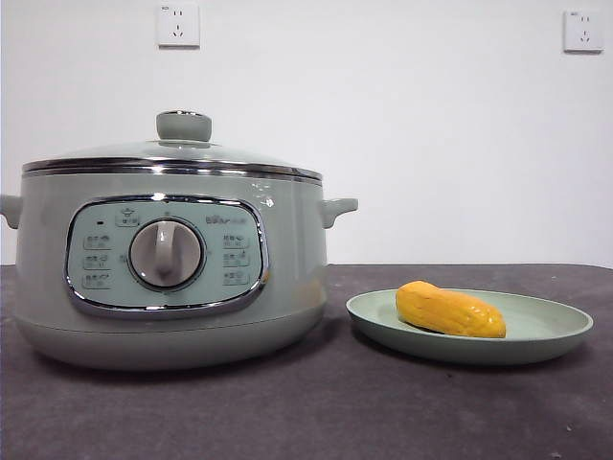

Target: Take the corn out from the steamer,put the corn on the plate,close the lid

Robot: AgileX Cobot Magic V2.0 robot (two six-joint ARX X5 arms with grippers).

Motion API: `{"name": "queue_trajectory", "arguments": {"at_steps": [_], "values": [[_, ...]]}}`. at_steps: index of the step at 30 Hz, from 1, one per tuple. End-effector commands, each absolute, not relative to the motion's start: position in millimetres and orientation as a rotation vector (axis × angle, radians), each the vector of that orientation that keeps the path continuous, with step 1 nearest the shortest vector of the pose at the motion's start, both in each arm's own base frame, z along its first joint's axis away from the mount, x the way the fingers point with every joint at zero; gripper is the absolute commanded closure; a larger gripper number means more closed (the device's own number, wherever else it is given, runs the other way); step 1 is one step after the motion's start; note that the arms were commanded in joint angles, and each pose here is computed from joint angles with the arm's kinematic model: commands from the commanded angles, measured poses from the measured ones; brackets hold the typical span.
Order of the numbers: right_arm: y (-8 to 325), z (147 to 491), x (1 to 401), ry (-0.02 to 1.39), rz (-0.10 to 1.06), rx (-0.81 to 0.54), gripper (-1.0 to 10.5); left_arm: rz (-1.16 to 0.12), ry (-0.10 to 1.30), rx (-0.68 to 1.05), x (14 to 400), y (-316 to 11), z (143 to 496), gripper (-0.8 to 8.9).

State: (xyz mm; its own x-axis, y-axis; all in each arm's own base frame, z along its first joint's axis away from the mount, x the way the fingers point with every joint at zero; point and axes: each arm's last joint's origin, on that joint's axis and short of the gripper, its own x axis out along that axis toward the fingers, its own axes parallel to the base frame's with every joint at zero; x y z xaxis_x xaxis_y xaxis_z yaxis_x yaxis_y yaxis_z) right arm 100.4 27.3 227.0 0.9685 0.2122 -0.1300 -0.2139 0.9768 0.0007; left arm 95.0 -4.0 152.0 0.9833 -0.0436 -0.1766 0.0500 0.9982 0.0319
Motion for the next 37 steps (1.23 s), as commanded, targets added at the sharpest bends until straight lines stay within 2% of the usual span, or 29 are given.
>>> {"name": "queue_trajectory", "arguments": {"at_steps": [1, 6, 12, 17, 24, 37], "values": [[20.3, 213.5, 97.8, 0.064, 0.169, -0.018, 9.4, -0.042, 0.186, 0.03, 95.7, -3.6, 147.1, 8.16], [12.1, 185.6, 95.6, 0.046, 0.09, -0.004, 9.4, -0.041, 0.186, 0.03, 95.7, -3.6, 147.0, 8.16], [8.6, 164.7, 95.8, 0.056, 0.053, 0.005, 9.4, -0.041, 0.186, 0.03, 95.7, -3.6, 147.1, 8.16], [8.4, 152.1, 96.1, 0.134, 0.048, 0.0, 9.4, -0.041, 0.186, 0.03, 95.7, -3.6, 147.1, 8.16], [8.7, 147.6, 96.4, 0.188, 0.043, 0.106, 9.4, -0.041, 0.186, 0.03, 95.7, -3.6, 147.1, 8.16], [8.6, 147.1, 96.7, 0.194, 0.036, 0.105, 9.4, -0.041, 0.186, 0.03, 95.7, -3.6, 147.1, 8.16]]}}
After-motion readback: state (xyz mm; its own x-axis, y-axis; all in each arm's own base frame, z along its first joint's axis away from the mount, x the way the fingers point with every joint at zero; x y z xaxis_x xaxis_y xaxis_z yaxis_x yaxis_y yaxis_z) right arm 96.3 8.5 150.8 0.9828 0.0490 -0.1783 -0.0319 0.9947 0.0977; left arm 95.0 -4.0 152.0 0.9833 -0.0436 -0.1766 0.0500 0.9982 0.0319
